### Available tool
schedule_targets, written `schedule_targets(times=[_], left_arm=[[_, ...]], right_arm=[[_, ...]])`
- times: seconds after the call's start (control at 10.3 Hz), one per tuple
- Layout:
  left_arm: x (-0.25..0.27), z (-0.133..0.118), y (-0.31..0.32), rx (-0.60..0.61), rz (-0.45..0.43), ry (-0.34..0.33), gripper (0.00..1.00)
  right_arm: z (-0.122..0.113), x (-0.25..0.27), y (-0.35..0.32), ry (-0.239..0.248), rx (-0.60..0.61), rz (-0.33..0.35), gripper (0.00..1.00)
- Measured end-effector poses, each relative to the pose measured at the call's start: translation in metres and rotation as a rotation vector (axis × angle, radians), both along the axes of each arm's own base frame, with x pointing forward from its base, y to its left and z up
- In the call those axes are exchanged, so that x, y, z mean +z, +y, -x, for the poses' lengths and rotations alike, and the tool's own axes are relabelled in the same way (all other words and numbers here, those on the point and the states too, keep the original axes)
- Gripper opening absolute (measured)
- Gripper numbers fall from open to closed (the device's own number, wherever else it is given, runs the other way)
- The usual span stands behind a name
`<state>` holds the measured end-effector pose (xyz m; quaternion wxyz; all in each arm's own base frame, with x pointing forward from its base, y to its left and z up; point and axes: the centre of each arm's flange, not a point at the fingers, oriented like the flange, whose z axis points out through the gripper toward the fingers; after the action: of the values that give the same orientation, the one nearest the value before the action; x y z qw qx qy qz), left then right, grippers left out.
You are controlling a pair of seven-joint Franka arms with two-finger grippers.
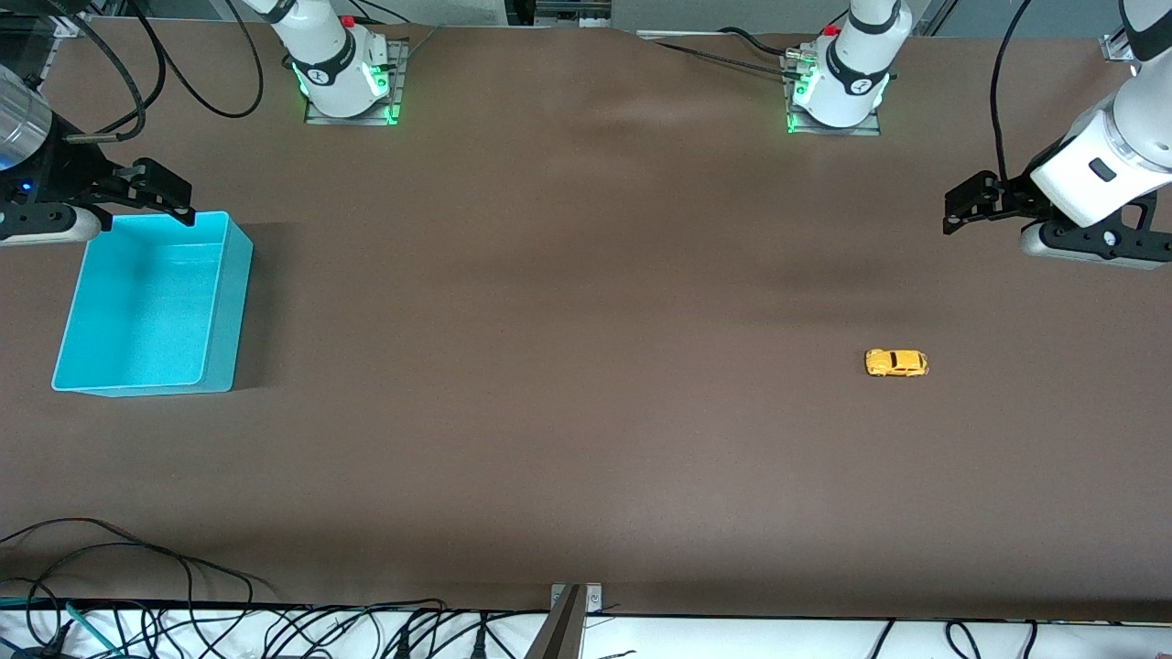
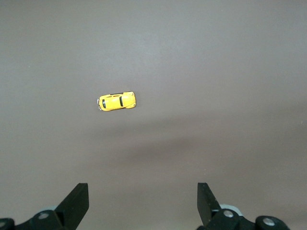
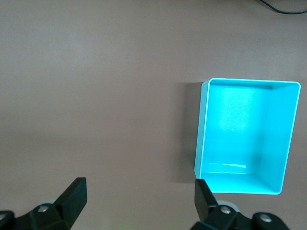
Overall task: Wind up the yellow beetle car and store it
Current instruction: 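Move the left gripper over the yellow beetle car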
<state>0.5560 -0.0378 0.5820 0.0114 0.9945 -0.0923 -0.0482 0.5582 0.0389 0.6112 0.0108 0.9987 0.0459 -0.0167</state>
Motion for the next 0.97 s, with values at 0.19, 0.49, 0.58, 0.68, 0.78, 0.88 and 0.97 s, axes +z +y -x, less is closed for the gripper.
schedule_targets(times=[0.19,0.49,0.58,0.68,0.78,0.88,0.97], left_arm=[[-0.011,-0.006,0.008,-0.166,-0.041,0.017,1.0],[-0.016,-0.023,0.015,-0.441,-0.062,0.02,1.0],[-0.02,-0.029,0.022,-0.543,-0.055,0.015,1.0],[-0.027,-0.035,0.037,-0.64,-0.043,0.016,1.0],[-0.04,-0.041,0.058,-0.736,-0.024,0.031,1.0],[-0.055,-0.047,0.077,-0.816,-0.006,0.042,1.0],[-0.074,-0.053,0.088,-0.882,0.009,0.048,1.0]], right_arm=[[0.0,0.0,0.0,0.0,0.0,0.0,1.0],[0.0,0.0,0.0,0.0,-0.001,0.0,1.0],[0.0,0.0,-0.001,0.0,-0.002,0.0,1.0],[0.0,0.0,-0.001,0.0,-0.003,0.0,1.0],[0.0,0.0,-0.002,0.0,-0.004,0.0,1.0],[0.0,0.001,-0.003,-0.002,-0.006,0.0,1.0],[-0.001,0.004,-0.004,-0.008,-0.007,-0.001,1.0]])
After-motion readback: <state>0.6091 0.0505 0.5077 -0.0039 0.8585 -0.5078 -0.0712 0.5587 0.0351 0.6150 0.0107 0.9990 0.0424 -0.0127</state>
